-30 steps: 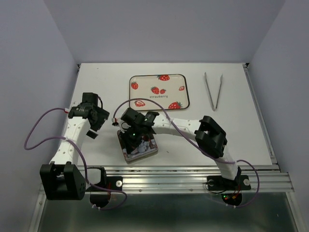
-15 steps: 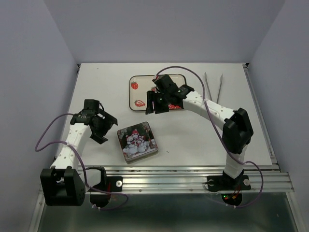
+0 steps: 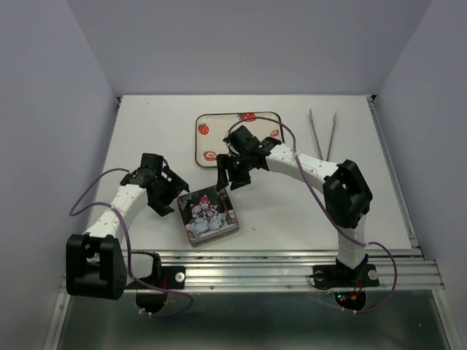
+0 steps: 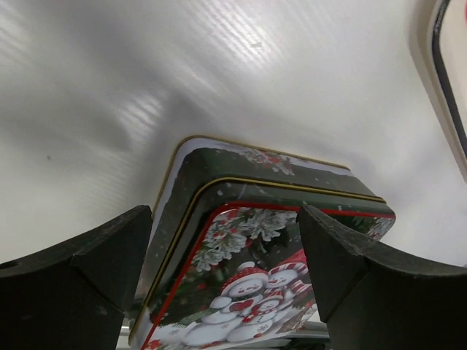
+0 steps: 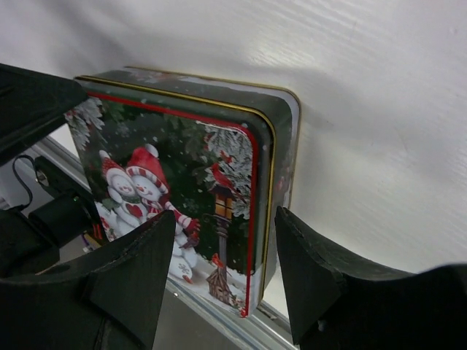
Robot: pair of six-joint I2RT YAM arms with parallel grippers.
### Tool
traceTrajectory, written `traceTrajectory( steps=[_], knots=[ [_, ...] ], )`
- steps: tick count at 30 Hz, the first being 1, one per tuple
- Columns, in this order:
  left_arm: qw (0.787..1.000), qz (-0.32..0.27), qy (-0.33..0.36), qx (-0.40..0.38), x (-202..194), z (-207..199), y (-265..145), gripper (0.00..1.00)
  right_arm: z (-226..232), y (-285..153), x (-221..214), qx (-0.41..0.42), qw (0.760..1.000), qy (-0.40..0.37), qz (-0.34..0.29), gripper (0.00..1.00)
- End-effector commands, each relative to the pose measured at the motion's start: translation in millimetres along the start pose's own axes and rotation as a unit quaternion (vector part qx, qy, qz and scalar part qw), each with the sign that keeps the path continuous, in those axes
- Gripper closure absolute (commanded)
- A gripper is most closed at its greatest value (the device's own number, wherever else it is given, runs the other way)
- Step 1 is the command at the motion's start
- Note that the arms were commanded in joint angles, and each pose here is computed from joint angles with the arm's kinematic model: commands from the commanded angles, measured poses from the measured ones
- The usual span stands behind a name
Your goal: Pack the cookies
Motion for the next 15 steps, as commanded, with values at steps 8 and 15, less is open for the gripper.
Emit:
traceTrajectory(
  steps=[8, 15],
  knots=[
    [0.997, -0.018, 0.048, -0.065, -4, -39, 9, 0.09, -13, 11, -15, -0.002, 1.000, 0.016, 0.024, 0.43],
    [0.993, -0.024, 0.057, -0.100, -1, -81, 23, 0.09, -29, 12, -17, -0.031, 0.999, 0.038, 0.014, 0.49]
  ],
)
Point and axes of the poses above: each gripper's point midway between its finger pads, its own y axis out along the fingers, its own z axis along the line the jaws close on, x = y × z, the point moved 4 cm from there along -y, back along the fingers, and after that the axes turned 11 degrees about y, right-handed, at the moved point
